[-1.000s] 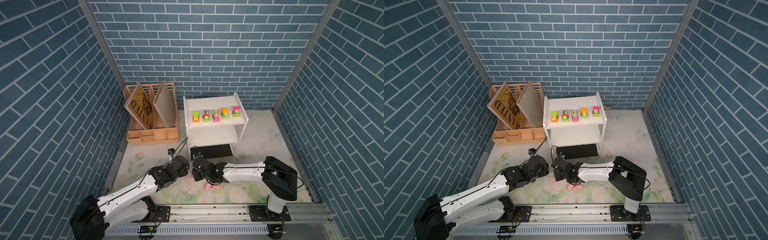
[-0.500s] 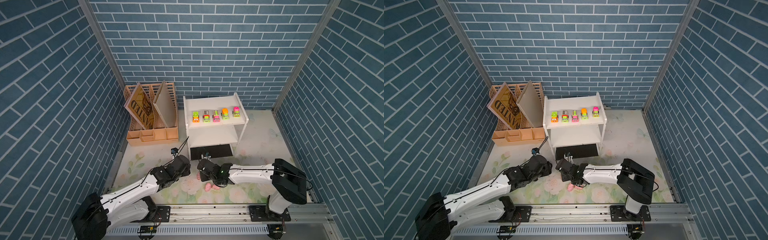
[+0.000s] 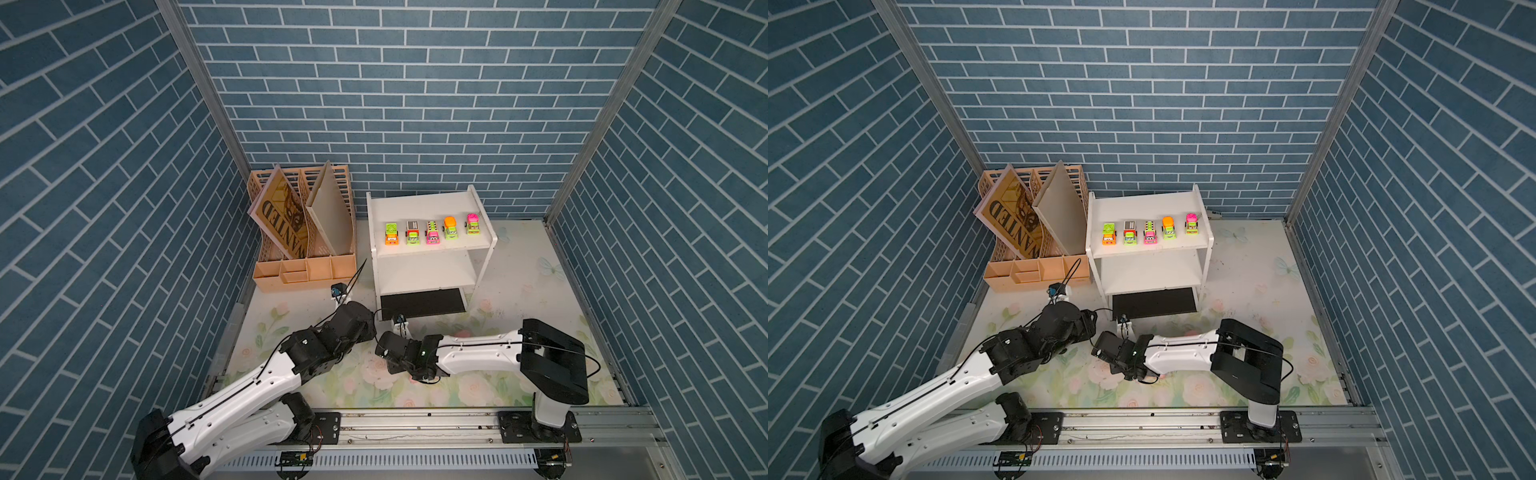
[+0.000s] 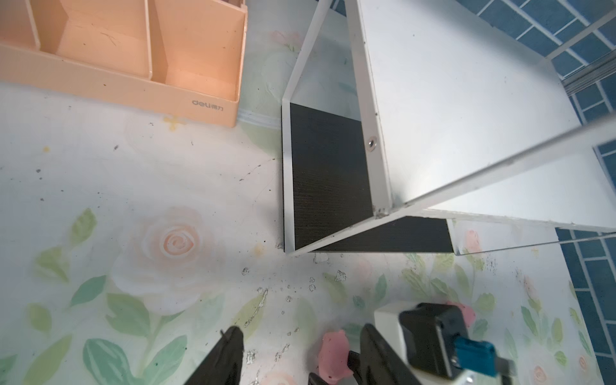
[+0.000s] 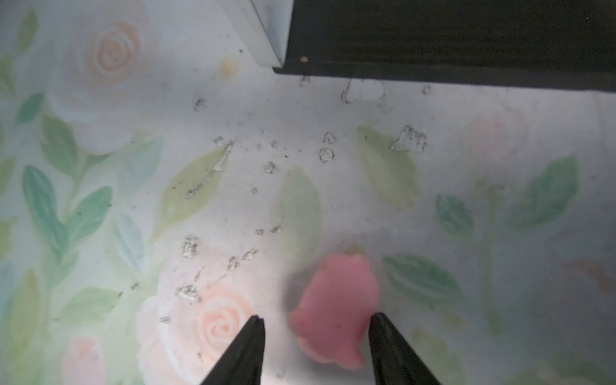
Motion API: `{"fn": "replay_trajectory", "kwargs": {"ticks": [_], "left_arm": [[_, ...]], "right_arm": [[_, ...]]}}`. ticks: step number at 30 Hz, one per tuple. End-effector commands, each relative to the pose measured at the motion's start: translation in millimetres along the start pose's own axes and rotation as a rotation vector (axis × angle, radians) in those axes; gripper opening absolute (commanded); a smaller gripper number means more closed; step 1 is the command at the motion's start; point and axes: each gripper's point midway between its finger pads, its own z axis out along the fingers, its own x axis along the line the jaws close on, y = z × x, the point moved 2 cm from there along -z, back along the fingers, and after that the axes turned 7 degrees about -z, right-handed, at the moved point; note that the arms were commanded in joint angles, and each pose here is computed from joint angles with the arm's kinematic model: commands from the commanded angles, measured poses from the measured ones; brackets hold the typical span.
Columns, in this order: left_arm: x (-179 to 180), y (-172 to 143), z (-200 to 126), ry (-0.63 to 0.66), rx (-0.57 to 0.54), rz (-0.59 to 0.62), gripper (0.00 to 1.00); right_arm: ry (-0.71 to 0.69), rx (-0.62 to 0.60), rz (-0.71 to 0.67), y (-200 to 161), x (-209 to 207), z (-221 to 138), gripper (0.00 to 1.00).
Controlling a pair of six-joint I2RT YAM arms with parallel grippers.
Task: Organize plastic toys on shelves
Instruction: Adjust the plastic toy at the center of the board.
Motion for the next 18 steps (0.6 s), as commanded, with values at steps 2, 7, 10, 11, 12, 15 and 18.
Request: {"fn": "replay_trajectory", "kwargs": {"ticks": [2,7,10,11,12,15,18], "left_arm": [[13.4,5.2,-7.1,0.064,-0.019,0.037,0.6],[14.7,5.3,-7.9,0.064,-0.023,0.041,0.61],[15.1,4.9,-7.0,0.067,-0.022,0.047,0.61],[15.1,5.3,-7.2,0.067,-0.024,0.048,0.61],[15.4,5.4,-7.3,0.069,-0.024,0.049,0.61],[15.2,9.7,-10.9,0.075,-0.038,0.055,0.61],[16.7,17.0,-16.9,0.088,-0.067,0.064,0.62]], "right_arm": [[-0.058,0.009,0.022,-4.8,-7.0,8.9,0.51],[-0.036,-0.014,0.014,-1.1,-1.0,15.4,0.46],[-0.006,-0.041,-0.015,3.7,5.9,19.3,0.4],[0.004,-0.056,-0.037,7.0,9.1,20.2,0.37],[0.014,-0.068,-0.06,9.2,12.3,20.2,0.36],[0.096,-0.098,-0.178,14.3,28.6,21.0,0.32],[0.156,-0.122,-0.306,15.5,39.1,20.0,0.35]]}}
